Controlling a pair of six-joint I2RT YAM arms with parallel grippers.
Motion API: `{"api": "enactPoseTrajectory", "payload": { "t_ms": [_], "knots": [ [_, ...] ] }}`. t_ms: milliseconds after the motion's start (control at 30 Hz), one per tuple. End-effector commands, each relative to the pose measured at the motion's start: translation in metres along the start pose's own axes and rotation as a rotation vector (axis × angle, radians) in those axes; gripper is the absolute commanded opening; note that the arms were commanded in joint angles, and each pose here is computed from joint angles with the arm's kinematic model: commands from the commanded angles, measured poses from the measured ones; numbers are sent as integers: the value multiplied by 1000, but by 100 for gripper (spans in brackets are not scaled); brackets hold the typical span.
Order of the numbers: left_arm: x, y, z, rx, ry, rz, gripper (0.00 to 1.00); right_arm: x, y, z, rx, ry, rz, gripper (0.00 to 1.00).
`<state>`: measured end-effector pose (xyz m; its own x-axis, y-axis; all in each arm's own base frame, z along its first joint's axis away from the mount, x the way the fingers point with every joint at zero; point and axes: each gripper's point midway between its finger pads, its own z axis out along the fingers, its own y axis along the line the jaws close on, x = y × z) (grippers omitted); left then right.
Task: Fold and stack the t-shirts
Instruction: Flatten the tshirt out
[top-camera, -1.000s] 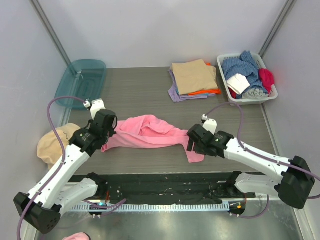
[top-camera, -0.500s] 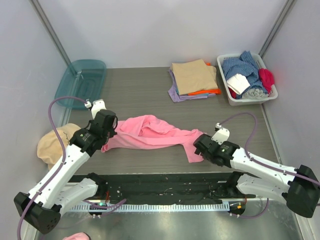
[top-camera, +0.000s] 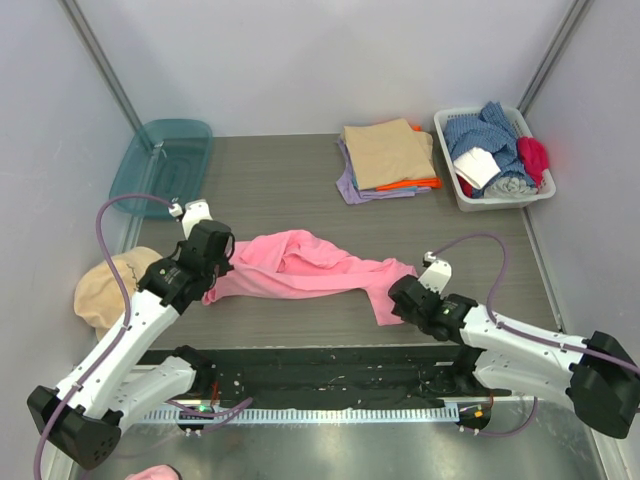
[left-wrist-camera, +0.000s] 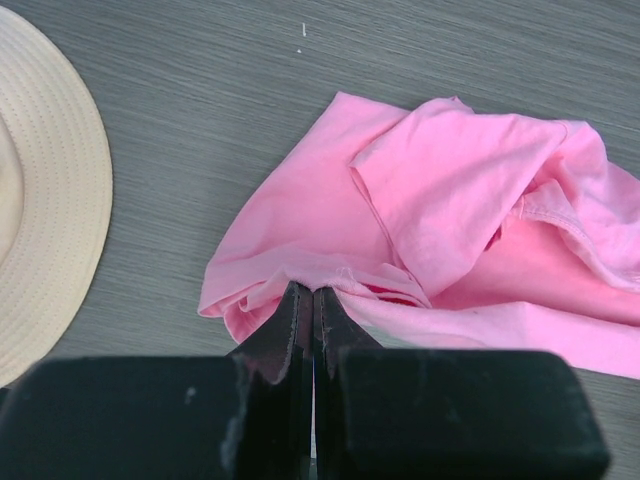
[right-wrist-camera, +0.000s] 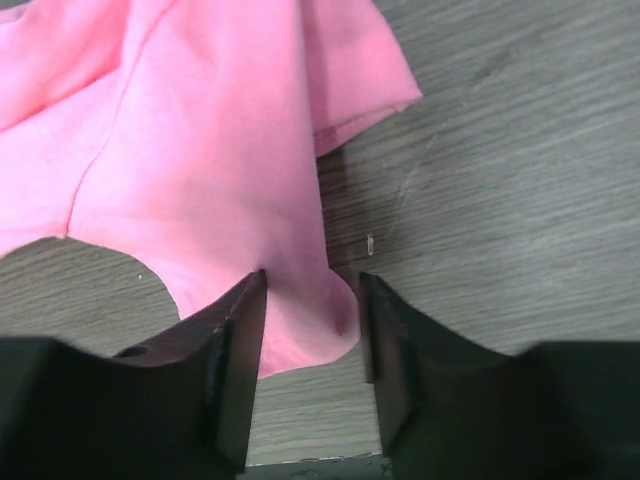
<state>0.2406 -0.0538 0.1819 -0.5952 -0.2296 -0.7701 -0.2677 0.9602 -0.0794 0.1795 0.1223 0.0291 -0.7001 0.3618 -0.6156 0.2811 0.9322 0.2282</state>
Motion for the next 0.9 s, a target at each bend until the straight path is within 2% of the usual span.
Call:
{"api": "enactPoseTrajectory", "payload": {
  "t_ms": [0, 33, 100, 233, 300, 333, 400, 533, 567, 600, 667, 700, 733, 800, 867],
  "knots": [
    [-10, -4, -1, 21, -35, -12, 0, -16, 17, -2, -72, -68, 1, 35],
    [-9, -4, 0, 21, -32, -10, 0, -18, 19, -3, -79, -73, -3, 18],
    [-9, -4, 0, 20, -32, -11, 0, -21, 21, -5, -85, -79, -7, 1],
    [-8, -5, 0, 24, -29, -9, 0, -40, 35, -21, -118, -102, -12, 1],
    [-8, -5, 0, 23, -28, -8, 0, -44, 30, -26, -59, -89, -62, 1],
    [-8, -5, 0, 25, -27, -7, 0, -61, 44, -37, -70, -105, -57, 1],
    [-7, -4, 0, 23, -26, -7, 0, -65, 42, -38, 4, -82, -147, 1],
    [-6, -5, 0, 28, -23, -7, 0, -108, 83, -57, 8, -106, -242, 1],
    [-6, -5, -1, 32, -24, -9, 0, -114, 89, -56, 25, -98, -269, 1],
    [-5, -4, -1, 31, -23, -8, 0, -109, 88, -46, 81, -44, -370, 1],
    [-5, -3, -3, 32, -25, -10, 0, -127, 106, -48, 102, -23, -418, 1],
    [-4, -2, -3, 30, -25, -9, 0, -118, 110, -31, 141, 40, -509, 1],
    [-4, -1, -4, 32, -27, -10, 0, -129, 127, -32, 124, 35, -524, 1],
    [-2, 1, -5, 29, -25, -12, 0, -117, 132, -7, 174, 119, -611, 1],
    [0, 4, -6, 28, -25, -16, 0, -124, 149, 5, 165, 129, -666, 1]
  ]
}}
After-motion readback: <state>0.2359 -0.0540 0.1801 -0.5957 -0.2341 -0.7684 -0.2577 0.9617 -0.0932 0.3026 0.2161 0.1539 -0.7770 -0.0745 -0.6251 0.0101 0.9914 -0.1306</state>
